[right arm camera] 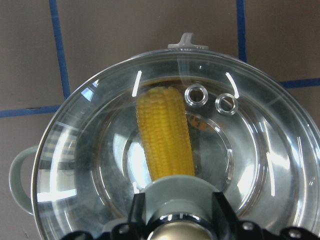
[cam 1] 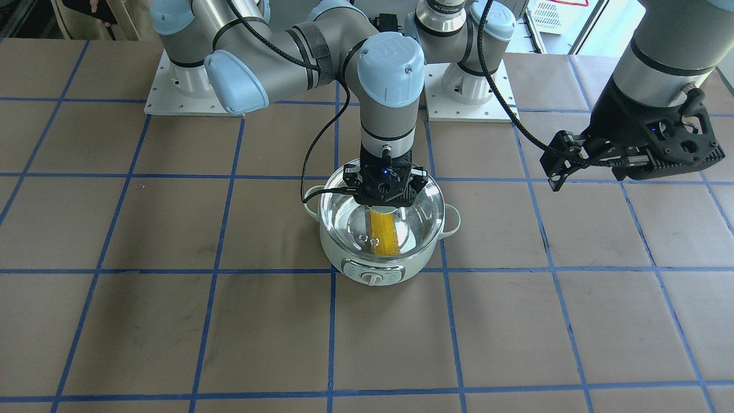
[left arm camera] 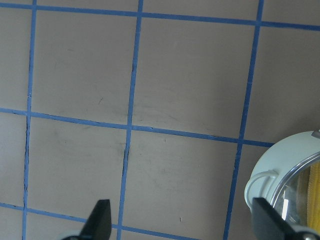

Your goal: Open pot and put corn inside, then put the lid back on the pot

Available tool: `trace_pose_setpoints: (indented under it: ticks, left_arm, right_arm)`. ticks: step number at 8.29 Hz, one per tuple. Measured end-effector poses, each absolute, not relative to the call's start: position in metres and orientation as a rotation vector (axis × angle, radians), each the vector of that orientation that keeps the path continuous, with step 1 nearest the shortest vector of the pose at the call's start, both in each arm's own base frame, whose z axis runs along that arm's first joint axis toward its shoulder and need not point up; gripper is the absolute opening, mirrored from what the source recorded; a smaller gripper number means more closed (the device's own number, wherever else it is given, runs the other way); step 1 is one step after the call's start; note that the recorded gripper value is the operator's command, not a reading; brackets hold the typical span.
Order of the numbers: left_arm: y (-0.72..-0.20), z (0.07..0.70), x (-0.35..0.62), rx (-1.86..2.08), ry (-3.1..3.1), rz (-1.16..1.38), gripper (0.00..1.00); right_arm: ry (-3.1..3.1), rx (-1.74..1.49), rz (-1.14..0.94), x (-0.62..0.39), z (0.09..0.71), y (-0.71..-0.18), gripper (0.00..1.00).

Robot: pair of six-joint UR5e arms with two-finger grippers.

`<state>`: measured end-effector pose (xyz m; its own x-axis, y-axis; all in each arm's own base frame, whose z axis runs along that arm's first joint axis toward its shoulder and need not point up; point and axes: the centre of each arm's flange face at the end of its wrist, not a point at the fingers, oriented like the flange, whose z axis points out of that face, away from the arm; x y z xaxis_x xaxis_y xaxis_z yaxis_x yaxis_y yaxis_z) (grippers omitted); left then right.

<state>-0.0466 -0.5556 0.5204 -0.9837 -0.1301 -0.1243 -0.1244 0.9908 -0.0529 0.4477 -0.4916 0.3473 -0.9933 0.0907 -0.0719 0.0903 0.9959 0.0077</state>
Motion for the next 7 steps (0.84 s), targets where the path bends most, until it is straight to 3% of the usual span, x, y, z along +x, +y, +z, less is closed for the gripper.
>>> trace_pose_setpoints:
  ticks: [2,4,7]
  left_arm:
    - [-0.558,0.517,-0.046,-0.192,3.003,-0.058,1.00]
    - [-0.558,0.517,-0.046,-0.191,3.003,-0.055,1.00]
    - [-0.558,0.516,-0.046,-0.191,3.003,-0.053,1.00]
  right_arm:
    - [3.068,0.139,0.010,0.449,0.343,-0.493,0.51]
    - [3.068,0.143,0.010,0.449,0.342,-0.494,1.00]
    - [3.054,0.200,-0.022,0.445,0.353,-0.495,1.00]
